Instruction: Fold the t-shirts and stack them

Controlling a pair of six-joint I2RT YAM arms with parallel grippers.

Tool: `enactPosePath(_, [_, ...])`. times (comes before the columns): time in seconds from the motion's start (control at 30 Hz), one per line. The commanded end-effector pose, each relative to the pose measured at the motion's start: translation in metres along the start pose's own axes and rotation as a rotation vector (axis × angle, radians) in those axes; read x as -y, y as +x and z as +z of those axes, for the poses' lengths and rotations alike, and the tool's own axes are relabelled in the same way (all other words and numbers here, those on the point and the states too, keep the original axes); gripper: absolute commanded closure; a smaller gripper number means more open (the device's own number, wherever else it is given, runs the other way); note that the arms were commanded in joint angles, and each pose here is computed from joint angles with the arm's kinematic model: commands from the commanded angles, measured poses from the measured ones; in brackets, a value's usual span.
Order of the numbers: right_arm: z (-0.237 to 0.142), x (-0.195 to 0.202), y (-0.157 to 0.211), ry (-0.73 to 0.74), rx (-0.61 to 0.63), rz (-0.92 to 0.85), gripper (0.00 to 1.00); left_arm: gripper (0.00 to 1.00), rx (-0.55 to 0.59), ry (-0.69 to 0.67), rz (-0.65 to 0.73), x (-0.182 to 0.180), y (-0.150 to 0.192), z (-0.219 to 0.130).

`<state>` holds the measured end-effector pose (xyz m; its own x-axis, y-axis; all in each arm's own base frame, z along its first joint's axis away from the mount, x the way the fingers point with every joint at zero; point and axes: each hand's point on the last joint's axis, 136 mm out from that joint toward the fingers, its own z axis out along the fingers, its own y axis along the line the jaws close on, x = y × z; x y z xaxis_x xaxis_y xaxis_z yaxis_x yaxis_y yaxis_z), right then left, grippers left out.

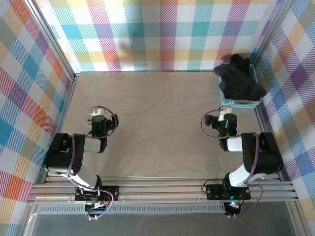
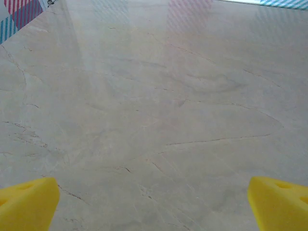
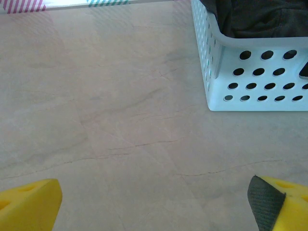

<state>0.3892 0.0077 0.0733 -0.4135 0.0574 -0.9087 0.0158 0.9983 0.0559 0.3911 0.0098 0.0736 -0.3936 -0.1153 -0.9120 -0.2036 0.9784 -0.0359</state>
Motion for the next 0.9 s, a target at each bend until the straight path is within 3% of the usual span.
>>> enactPosePath(0.0, [-0.001,-0.003,-0.020,-0.006,0.066,-0.007,0.00,0.00,0.035,-0.003,0.009,0.001,-0.009,-0.002])
enactPosePath(0.63, [-0.001,-0.003,-0.021,-0.006,0.068,-0.006,0.00,0.00,0.036,-0.004,0.009,0.001,-0.009,-0.002])
enactPosePath(0.8, [-0.027,-0.030,-0.059,0.003,0.110,-0.150,0.00,0.00,0.082,-0.041,0.041,0.003,-0.038,-0.027])
enactPosePath(0.87, [-0.050,-0.043,-0.099,0.001,0.224,-0.156,0.00,0.00,0.164,-0.093,0.050,0.004,-0.063,-0.047])
